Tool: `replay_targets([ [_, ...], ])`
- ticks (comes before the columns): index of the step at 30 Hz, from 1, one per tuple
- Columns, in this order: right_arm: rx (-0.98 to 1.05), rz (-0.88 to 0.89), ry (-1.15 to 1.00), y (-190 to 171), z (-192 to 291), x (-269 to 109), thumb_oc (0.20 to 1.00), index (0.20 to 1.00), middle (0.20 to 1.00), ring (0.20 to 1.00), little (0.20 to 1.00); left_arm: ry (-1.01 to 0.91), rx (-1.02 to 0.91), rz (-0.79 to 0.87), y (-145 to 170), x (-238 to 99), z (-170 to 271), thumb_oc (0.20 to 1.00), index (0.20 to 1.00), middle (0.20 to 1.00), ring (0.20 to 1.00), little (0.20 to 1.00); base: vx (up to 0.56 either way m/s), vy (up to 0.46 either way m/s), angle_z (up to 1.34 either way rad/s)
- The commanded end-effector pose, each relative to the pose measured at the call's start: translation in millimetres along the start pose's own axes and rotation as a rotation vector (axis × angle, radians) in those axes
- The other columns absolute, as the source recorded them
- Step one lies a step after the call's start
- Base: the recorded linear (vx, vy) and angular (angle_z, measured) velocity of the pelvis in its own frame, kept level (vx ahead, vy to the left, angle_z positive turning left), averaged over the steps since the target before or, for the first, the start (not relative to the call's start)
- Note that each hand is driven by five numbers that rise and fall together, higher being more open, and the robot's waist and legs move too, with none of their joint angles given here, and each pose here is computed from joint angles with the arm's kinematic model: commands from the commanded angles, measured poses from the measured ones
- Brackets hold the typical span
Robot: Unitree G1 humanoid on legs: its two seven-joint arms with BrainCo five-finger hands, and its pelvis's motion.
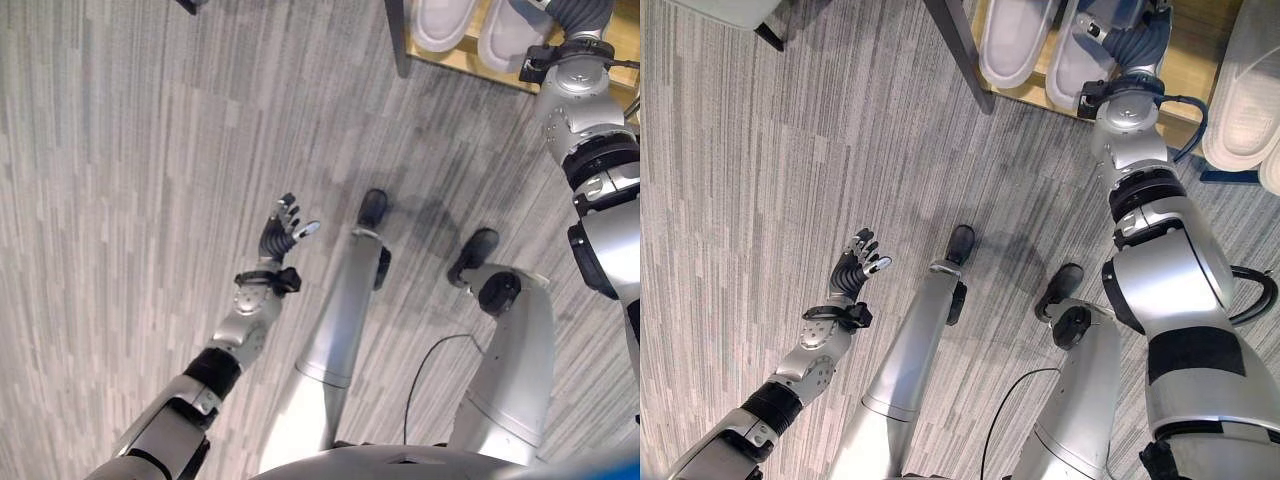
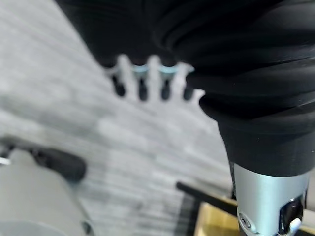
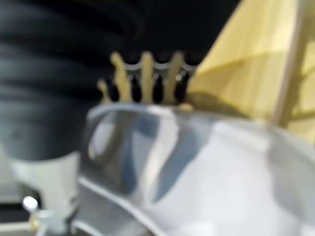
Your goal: Arrange the slippers neatly on the shoe rack.
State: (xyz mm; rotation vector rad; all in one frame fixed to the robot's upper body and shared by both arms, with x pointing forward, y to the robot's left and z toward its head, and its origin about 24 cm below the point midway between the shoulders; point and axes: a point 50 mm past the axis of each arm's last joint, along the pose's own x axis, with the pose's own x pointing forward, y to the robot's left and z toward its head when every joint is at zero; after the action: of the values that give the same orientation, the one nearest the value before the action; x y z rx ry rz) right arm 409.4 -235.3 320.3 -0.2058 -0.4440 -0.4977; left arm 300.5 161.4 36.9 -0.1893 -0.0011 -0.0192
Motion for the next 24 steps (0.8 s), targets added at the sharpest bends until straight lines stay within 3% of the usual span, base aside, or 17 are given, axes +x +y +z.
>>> replay_targets([
  [1, -0.032, 0.006, -0.113, 0, 28, 5, 1.0, 1.0, 1.0, 1.0, 1.0, 0.031, 0.053, 0.027, 18, -13, -11, 1.0, 1.0, 1.0, 1.0, 1.0, -0.01, -0.002, 0.06],
  [11, 0.084, -0.085, -0.052, -22, -8, -3, 1.0, 1.0, 1.0, 1.0, 1.0, -0.003, 0.041, 0.046, 19, -11, -5, 1.0, 1.0, 1.0, 1.0, 1.0, -0.02, 0.012, 0.0],
  [17, -0.053, 0.021, -0.137, -39, -63, -50, 1.0, 1.0, 1.0, 1.0, 1.0, -0.085, 0.004, 0.02, 17, -16, 7, 1.0, 1.0, 1.0, 1.0, 1.0, -0.07, 0.007, 0.0],
  [22, -0.093, 0.11, 0.024, -35, -125, -96, 1.0, 1.0, 1.0, 1.0, 1.0, -0.062, 0.041, -0.025, 17, -21, 1, 1.0, 1.0, 1.0, 1.0, 1.0, -0.08, -0.02, 0.16],
  [24, -0.116, 0.195, 0.153, -28, -165, -138, 1.0, 1.0, 1.0, 1.0, 1.0, -0.019, 0.087, -0.046, 19, -28, -10, 1.0, 1.0, 1.0, 1.0, 1.0, -0.08, -0.006, 0.19],
])
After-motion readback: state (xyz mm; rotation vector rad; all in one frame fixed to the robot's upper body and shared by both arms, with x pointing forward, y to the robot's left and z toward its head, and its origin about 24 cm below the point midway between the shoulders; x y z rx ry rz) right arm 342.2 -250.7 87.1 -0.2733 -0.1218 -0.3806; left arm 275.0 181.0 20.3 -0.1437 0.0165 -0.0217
